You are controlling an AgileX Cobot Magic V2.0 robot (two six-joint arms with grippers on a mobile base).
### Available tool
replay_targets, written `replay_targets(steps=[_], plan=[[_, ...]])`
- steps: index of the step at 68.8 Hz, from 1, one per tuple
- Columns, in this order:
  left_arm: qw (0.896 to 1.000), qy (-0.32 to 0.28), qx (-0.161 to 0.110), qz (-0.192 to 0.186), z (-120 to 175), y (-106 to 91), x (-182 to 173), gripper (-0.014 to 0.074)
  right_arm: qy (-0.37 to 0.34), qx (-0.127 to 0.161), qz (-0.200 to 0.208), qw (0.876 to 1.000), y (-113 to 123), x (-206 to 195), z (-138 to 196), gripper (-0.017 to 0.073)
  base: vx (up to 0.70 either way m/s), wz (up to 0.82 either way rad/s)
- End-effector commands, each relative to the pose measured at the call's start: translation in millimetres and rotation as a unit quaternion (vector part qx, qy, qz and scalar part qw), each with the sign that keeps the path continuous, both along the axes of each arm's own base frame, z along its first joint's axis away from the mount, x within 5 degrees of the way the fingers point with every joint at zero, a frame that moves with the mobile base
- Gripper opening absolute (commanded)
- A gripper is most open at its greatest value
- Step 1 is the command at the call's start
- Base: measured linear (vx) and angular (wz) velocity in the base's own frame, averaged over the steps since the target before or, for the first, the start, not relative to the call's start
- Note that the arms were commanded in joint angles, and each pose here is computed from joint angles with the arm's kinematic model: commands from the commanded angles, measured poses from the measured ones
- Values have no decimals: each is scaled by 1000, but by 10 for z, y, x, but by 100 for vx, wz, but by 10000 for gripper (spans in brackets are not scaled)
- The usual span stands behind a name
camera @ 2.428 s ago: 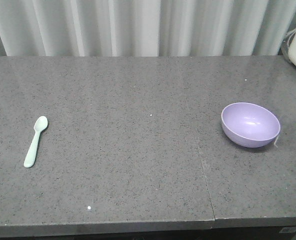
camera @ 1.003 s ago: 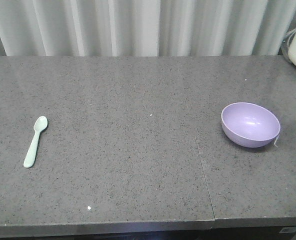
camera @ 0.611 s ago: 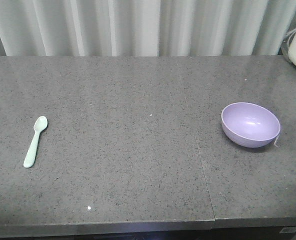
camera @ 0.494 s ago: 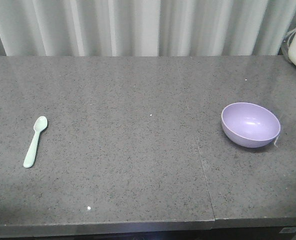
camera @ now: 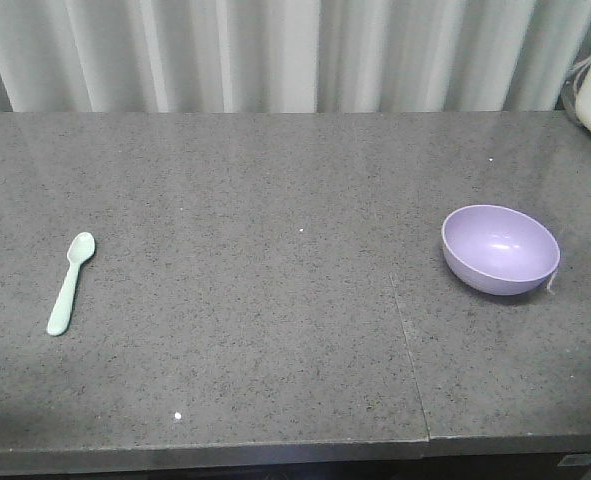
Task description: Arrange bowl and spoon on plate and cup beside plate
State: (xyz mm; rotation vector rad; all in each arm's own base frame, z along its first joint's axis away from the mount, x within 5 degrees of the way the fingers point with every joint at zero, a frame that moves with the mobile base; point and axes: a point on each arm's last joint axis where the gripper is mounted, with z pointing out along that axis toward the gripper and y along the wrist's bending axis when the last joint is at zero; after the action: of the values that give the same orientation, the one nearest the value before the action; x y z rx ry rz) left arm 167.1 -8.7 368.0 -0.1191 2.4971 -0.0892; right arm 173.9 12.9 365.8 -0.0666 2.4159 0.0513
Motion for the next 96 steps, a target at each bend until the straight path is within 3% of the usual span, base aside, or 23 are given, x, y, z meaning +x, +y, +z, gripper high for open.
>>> replay_targets(steps=[1,11,21,27,32,54,96], plan=[[999,-43,-8,2,136,-6,15,49,-43,-2,1,999,-10,16,140,97,0,0],[999,-45,-8,2,138,-6,17,219,-42,-2,1,999,-10,16,139,260,0,0],[999,-46,-8,2,139,-6,18,448,-44,-2,1,999,-10,18,142,417,0,0],[999,-47,-8,2,140,-6,20,571,-47,0,-1,999,-10,21,145,470,0,0],[999,-46,-7,2,140,-5,19,618,-47,-2,1,999,-10,21,145,484,0,0],[1000,-12,-9,2,130,-21,235,568,-50,-1,1,999,-10,25,149,483,0,0],[990,137,-5,-17,-469,-224,1647,554,-50,-1,1,999,-9,25,149,483,0,0]])
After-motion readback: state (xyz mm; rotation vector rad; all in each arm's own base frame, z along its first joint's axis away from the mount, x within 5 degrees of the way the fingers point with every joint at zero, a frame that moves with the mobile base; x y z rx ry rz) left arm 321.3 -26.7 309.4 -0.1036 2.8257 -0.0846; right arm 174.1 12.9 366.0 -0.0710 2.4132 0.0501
